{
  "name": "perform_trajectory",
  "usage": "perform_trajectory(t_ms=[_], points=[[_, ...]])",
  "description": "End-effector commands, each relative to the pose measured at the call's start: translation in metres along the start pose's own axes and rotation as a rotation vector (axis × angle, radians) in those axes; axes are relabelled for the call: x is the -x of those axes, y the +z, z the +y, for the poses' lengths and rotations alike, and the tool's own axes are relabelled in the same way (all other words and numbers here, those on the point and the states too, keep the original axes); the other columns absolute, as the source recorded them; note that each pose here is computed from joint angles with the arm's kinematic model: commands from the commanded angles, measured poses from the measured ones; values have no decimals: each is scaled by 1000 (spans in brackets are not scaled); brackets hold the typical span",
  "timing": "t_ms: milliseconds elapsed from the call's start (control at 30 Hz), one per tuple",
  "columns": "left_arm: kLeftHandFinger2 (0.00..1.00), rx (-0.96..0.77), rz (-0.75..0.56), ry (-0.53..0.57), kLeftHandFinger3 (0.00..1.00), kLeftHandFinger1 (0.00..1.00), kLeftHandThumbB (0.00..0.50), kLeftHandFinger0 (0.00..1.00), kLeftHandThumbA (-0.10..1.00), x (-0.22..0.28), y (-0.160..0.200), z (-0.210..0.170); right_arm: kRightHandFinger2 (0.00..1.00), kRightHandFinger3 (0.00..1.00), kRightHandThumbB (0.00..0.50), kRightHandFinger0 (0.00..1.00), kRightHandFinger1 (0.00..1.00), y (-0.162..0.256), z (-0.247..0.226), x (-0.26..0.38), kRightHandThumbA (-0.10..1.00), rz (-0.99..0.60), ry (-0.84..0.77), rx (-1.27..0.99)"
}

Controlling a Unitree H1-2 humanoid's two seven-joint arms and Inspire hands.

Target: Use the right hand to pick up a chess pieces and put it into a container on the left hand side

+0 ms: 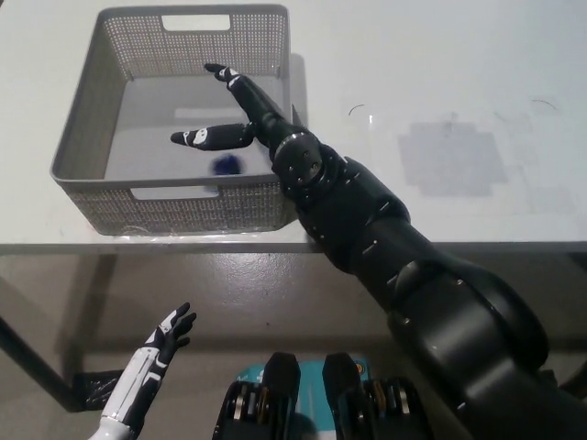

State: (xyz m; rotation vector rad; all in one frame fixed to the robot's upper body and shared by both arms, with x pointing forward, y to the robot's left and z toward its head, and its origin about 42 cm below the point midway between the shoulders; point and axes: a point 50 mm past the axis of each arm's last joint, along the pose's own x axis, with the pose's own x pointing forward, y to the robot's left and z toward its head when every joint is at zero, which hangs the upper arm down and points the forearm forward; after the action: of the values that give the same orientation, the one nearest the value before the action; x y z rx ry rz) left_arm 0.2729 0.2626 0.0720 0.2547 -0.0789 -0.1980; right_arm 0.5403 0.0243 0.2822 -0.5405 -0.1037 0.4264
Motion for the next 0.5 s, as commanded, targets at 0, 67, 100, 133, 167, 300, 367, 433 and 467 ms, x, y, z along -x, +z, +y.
perform_trajectory(t_ms=[0, 67, 100, 133, 167, 300, 367, 433, 467], points=[[1000, -27, -51, -16, 1000, 1000, 354, 1000, 1000, -8, 12, 7, 1000, 1000, 404, 1000, 1000, 64, -45, -11, 1000, -208, -60, -3], [1000, -30, -51, -18, 1000, 1000, 356, 1000, 1000, -10, 13, 8, 1000, 1000, 397, 1000, 1000, 85, -66, -11, 1000, -292, -101, -11], [1000, -31, -52, -20, 1000, 1000, 349, 1000, 1000, -10, 14, 8, 1000, 1000, 425, 1000, 1000, 95, -77, -10, 1000, -328, -125, -25], [1000, -35, -51, -21, 1000, 1000, 348, 1000, 1000, -9, 13, 9, 1000, 1000, 435, 1000, 1000, 100, -83, -9, 1000, -350, -136, -35], [1000, -37, -48, -25, 1000, 1000, 351, 1000, 1000, -9, 13, 9, 1000, 1000, 433, 1000, 1000, 108, -93, -6, 1000, -380, -151, -56], [1000, -31, -46, -27, 1000, 1000, 372, 1000, 1000, -9, 13, 8, 1000, 1000, 421, 1000, 1000, 132, -124, 11, 1000, -495, -225, -79], [1000, -25, -51, -32, 1000, 1000, 378, 1000, 1000, -9, 13, 8, 1000, 1000, 420, 1000, 1000, 146, -152, 39, 1000, -599, -278, -113], [1000, -26, -41, -33, 1000, 1000, 407, 1000, 1000, -10, 14, 8, 1000, 1000, 406, 1000, 1000, 147, -168, 63, 1000, -663, -320, -97], [1000, -25, -40, -34, 1000, 1000, 399, 1000, 1000, -10, 14, 8, 1000, 1000, 406, 1000, 1000, 146, -172, 71, 1000, -678, -333, -93]])
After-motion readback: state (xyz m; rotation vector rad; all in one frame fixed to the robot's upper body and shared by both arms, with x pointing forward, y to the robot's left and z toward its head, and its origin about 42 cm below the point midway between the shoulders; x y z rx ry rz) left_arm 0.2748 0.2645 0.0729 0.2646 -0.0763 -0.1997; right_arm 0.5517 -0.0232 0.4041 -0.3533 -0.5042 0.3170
